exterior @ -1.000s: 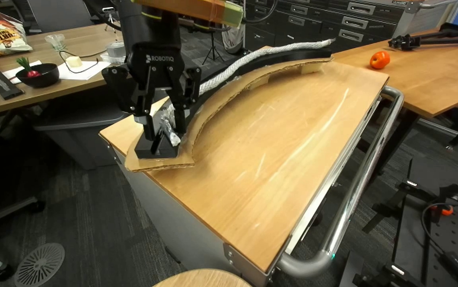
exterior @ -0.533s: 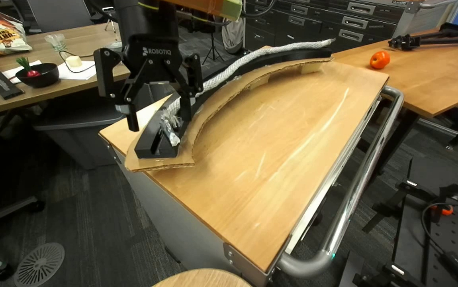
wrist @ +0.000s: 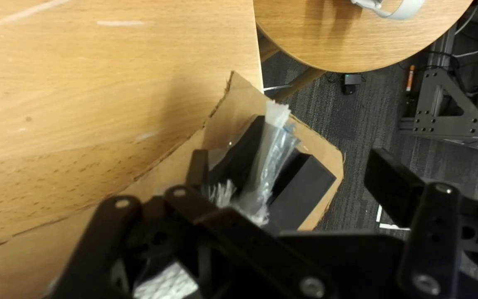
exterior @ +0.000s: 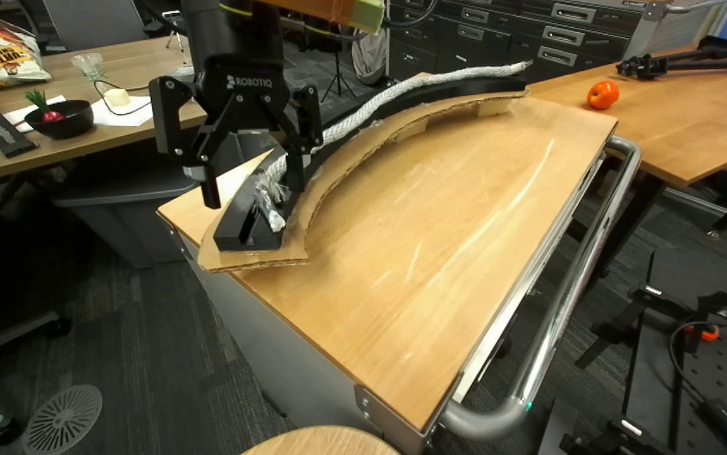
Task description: Put the white rope on the cardboard
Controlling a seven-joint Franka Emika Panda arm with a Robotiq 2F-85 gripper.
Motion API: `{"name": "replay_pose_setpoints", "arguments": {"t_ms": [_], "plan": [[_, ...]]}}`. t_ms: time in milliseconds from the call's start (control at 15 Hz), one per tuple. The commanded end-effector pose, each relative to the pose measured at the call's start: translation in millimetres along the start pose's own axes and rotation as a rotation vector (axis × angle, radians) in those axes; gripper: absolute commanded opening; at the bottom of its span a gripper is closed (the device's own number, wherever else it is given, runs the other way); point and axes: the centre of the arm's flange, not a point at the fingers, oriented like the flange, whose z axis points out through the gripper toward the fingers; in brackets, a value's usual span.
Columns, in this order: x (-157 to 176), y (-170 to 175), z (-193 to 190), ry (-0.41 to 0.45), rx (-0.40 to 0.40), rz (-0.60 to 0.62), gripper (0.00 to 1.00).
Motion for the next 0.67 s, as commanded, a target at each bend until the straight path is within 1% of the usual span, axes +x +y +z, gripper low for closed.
{"name": "replay_pose_setpoints", "arguments": {"t_ms": [0, 133, 200, 333, 467, 533, 600], "plan": [[-12, 1, -20, 0.042, -0.094, 0.136, 1.00], [-43, 8, -46, 0.076, -0.139, 0.226, 1.00], [-63, 10, -61, 0.105, -0.144, 0.275, 1.00], [-89, 9, -80, 0.147, -0.143, 0.380, 1.00], [-124, 5, -100, 0.170, -0.127, 0.487, 1.00], [-72, 5, -85, 0.141, -0.113, 0.398, 1.00], [-84, 3, -94, 0.152, -0.109, 0.405, 1.00]]}}
